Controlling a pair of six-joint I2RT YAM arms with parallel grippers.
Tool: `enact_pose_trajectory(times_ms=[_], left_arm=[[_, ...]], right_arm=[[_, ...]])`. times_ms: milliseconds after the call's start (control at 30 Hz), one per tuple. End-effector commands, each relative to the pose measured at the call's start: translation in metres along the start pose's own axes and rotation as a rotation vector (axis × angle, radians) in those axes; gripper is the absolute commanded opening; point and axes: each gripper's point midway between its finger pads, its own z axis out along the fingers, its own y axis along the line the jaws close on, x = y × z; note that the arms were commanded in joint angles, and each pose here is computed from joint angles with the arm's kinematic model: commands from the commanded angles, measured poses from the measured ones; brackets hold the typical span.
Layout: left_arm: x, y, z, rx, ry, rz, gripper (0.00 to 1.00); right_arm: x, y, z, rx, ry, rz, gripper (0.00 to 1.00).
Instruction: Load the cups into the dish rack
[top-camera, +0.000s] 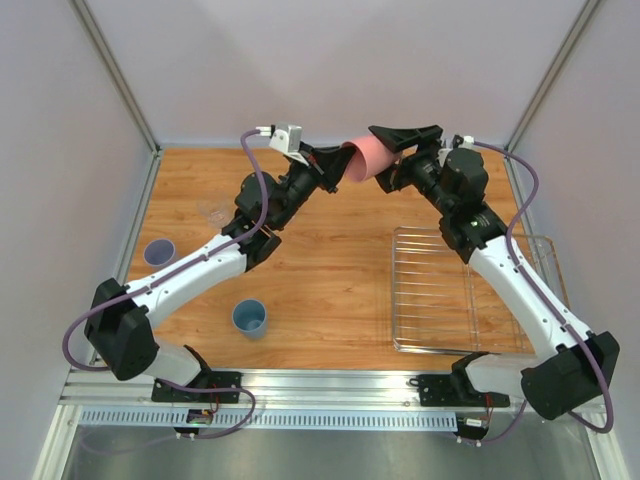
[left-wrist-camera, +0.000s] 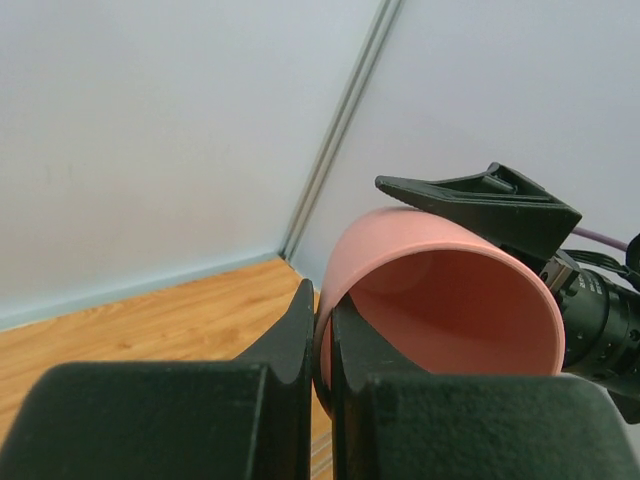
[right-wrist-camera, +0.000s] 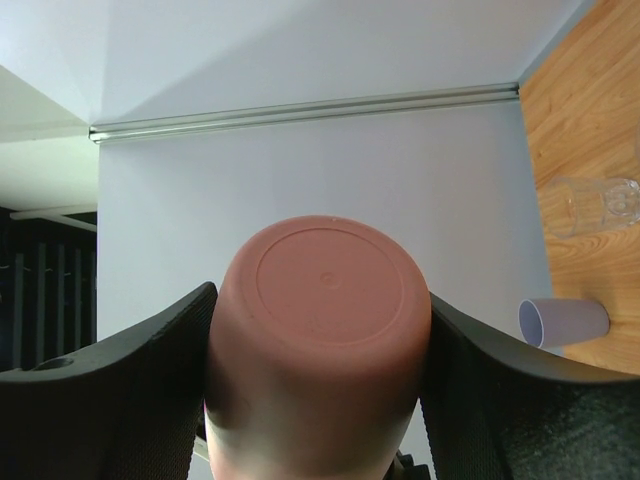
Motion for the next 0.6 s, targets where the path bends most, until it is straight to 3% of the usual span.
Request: enact_pose_trajectory(times_ms=[0,33,67,133,267,300,400,567], left_arm=[[-0.018,-0.017,0.005,0.079,-0.049,0.078,0.00],[-0.019,-0.017,0.004,0.080,-0.049,0.086,0.03],[-0.018,-0.016,0.003,0.080,-0.044,0.094,0.06],[-0.017,-0.017,0.001,0.090,-0.033,0.119,0.29],[-0.021,-0.022,-0.002,0.103,-0.004,0.148,0.68],[-0.024,-0.023,-0.003,0.101,-0.003,0.150,0.89],[-0.035,-0.020,-0.010,0.070,-0.007,0.168,1.00],[-0.065,-0.019,-0.031,0.032,-0.008,0.210,1.00]], right_arm=[[0.014,0.033,-0.002,-0.070,0.050,-0.040,0.31],[0.014,0.033,-0.002,-0.067,0.051,-0.049,0.19],[0.013,0.033,-0.001,-0.067,0.051,-0.056,0.15],[0.012,0.023,0.000,-0.032,0.045,-0.063,0.01],[0.006,0.018,-0.001,-0.017,0.020,-0.100,0.00],[0.004,0.016,-0.002,-0.006,0.012,-0.112,0.00],[-0.007,0.017,-0.008,0.006,-0.031,-0.171,0.01],[-0.053,0.011,-0.027,0.097,-0.192,-0.352,0.00]])
